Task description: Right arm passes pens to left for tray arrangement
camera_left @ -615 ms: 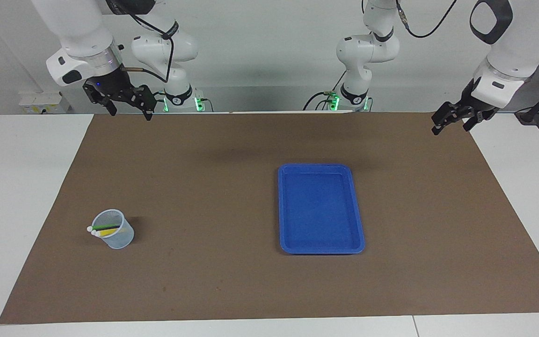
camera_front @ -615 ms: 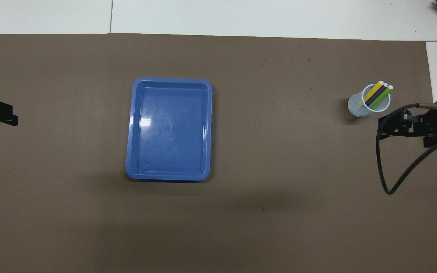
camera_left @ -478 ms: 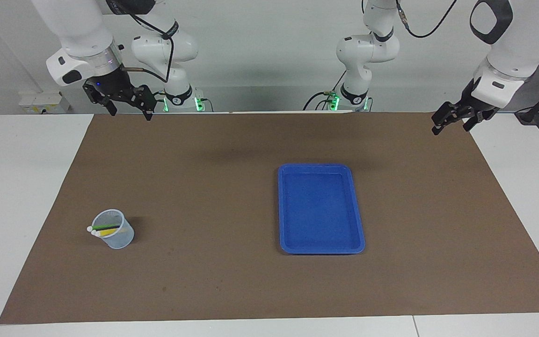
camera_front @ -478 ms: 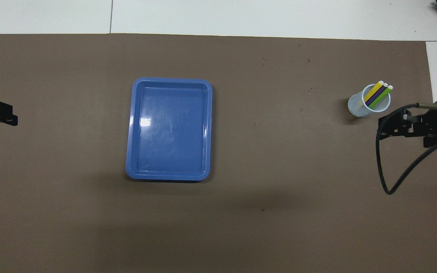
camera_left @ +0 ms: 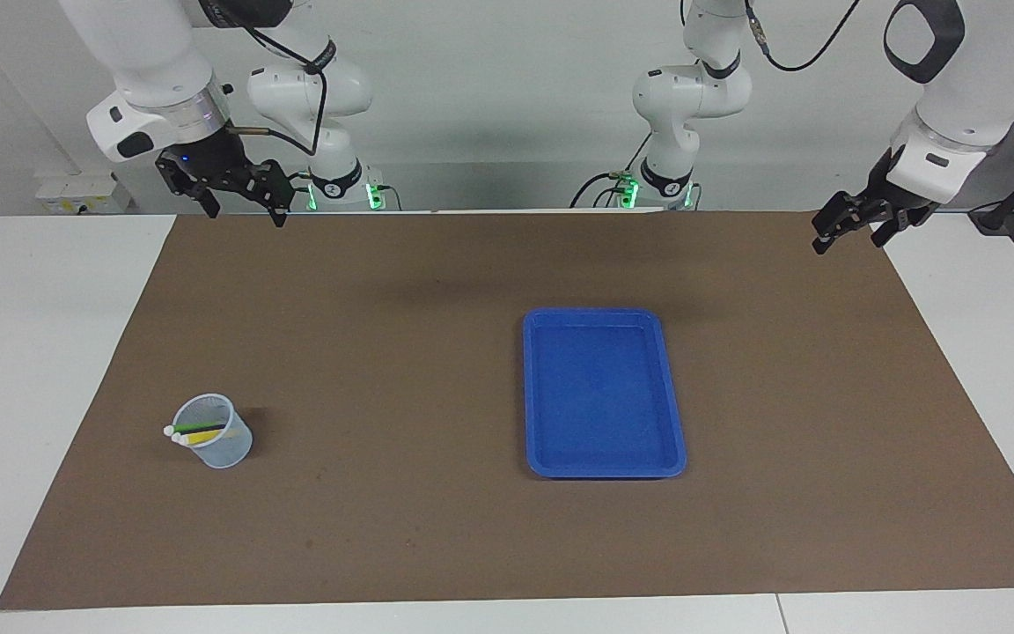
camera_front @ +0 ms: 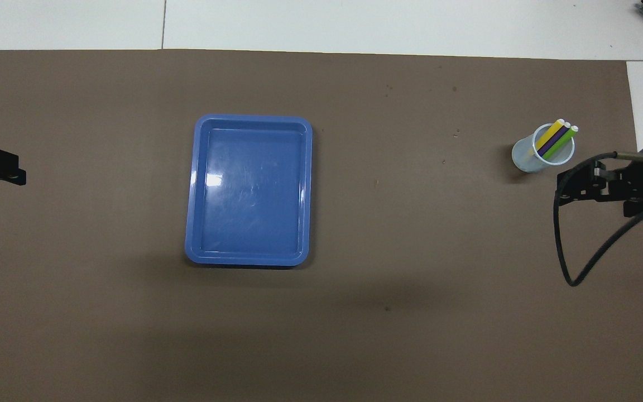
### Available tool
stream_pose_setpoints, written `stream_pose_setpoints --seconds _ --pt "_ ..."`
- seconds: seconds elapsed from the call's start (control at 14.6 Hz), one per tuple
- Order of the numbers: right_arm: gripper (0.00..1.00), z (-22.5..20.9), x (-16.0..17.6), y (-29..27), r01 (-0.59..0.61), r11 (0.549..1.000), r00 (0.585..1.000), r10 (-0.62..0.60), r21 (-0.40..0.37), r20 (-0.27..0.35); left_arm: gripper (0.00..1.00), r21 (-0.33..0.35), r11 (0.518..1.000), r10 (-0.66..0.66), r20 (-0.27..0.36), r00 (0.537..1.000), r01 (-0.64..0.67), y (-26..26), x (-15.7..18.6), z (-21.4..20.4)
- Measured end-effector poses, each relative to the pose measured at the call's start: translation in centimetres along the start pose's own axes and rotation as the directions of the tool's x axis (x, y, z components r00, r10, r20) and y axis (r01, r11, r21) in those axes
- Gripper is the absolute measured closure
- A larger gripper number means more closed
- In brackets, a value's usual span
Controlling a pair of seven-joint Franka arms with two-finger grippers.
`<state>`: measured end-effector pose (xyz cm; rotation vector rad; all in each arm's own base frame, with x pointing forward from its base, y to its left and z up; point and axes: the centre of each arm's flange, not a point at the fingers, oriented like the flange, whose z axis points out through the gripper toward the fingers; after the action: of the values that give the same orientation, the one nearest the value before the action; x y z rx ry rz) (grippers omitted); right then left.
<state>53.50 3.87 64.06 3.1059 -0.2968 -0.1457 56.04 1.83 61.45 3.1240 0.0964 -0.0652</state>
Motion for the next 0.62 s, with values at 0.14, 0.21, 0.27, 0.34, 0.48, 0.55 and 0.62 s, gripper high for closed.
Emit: stream_pose_setpoints --seconds 0.14,0.21,0.27,0.34,0.48,0.55,0.62 --pt "0.0 -0.14 -0.03 0.26 -0.004 1.0 1.0 0.004 0.001 -0.002 0.0 0.0 1.0 0.0 0.0 1.0 0.0 0.0 0.0 0.0" --pt "0.0 -0.22 -0.05 0.42 -0.007 1.0 1.0 0.007 0.002 -0.004 0.0 0.0 1.0 0.0 0.0 1.0 0.0 0.0 0.0 0.0" --pt "0.0 -0.29 -0.07 0.56 -0.01 1.0 1.0 0.01 0.003 -0.005 0.0 0.0 1.0 0.0 0.0 1.0 0.0 0.0 0.0 0.0" --pt "0.0 -0.36 -0.1 0.66 -0.011 1.0 1.0 0.011 0.003 -0.007 0.0 0.0 1.0 0.0 0.0 1.0 0.0 0.01 0.0 0.0" --pt "0.0 -0.41 -0.12 0.72 -0.012 1.0 1.0 0.012 0.003 -0.008 0.0 0.0 1.0 0.0 0.0 1.0 0.0 0.01 0.0 0.0" --pt "0.0 -0.43 -0.09 0.71 -0.012 1.0 1.0 0.012 0.004 -0.01 0.0 0.0 1.0 0.0 0.0 1.0 0.0 0.01 0.0 0.0" --pt "0.0 -0.49 0.0 0.69 -0.012 1.0 1.0 0.012 0.006 -0.018 0.0 0.0 1.0 0.0 0.0 1.0 0.0 0.01 0.0 0.0"
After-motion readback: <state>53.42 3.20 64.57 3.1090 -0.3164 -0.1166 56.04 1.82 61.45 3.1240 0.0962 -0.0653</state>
